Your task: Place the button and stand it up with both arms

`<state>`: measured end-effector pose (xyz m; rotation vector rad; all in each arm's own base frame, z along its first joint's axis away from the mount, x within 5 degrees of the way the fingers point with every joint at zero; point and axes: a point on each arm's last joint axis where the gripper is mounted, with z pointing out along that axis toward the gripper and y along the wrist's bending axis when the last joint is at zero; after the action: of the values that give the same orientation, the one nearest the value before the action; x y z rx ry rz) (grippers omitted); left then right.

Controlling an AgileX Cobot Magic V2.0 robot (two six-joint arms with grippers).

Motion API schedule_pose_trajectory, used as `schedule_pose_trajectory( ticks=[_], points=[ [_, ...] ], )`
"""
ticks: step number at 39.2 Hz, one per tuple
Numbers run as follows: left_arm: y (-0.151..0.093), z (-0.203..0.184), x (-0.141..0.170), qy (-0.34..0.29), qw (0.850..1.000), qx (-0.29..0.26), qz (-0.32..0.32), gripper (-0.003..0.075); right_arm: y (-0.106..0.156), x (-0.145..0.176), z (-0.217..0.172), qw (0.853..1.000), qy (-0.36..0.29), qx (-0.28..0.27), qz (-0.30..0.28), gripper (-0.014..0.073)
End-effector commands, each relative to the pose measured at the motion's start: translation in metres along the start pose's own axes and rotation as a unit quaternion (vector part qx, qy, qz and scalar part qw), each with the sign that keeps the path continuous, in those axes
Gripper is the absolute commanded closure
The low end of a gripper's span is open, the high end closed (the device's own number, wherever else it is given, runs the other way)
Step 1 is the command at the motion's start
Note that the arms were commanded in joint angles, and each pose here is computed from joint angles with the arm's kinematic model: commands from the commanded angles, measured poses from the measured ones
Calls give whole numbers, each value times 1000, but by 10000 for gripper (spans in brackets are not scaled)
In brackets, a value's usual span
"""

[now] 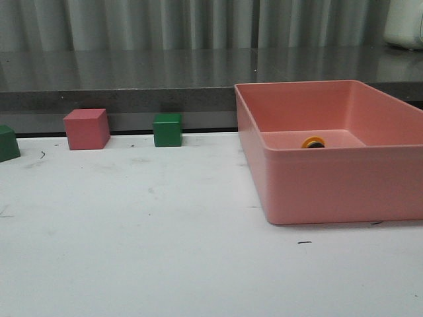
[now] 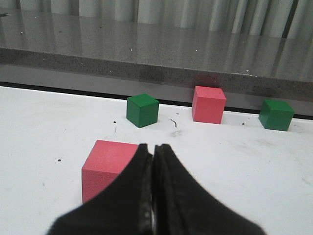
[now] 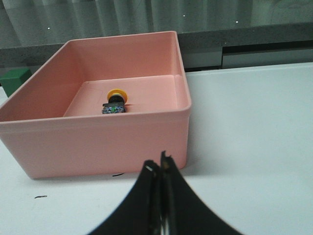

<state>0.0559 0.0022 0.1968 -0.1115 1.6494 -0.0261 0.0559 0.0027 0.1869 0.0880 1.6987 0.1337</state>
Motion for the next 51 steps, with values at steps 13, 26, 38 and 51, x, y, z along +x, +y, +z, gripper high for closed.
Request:
schedule_pose_trajectory(
  ticks=[13,26,38,51],
  points=[
    [0,-2,-6,-51,999,0,-5,740,0,-9,-2,999,-47,1,-5,657],
    [0,-2,-6,-51,999,0,-5,741,0,-9,-2,999,-47,1,-5,657],
    [0,-2,-7,-54,999,0,-5,741,0,-11,-2,998,-62,0,-5,657],
    [1,-6,-26,-155,988,-1,-7,740,2,-30,-7,992,-123,-5,-5,657]
  ],
)
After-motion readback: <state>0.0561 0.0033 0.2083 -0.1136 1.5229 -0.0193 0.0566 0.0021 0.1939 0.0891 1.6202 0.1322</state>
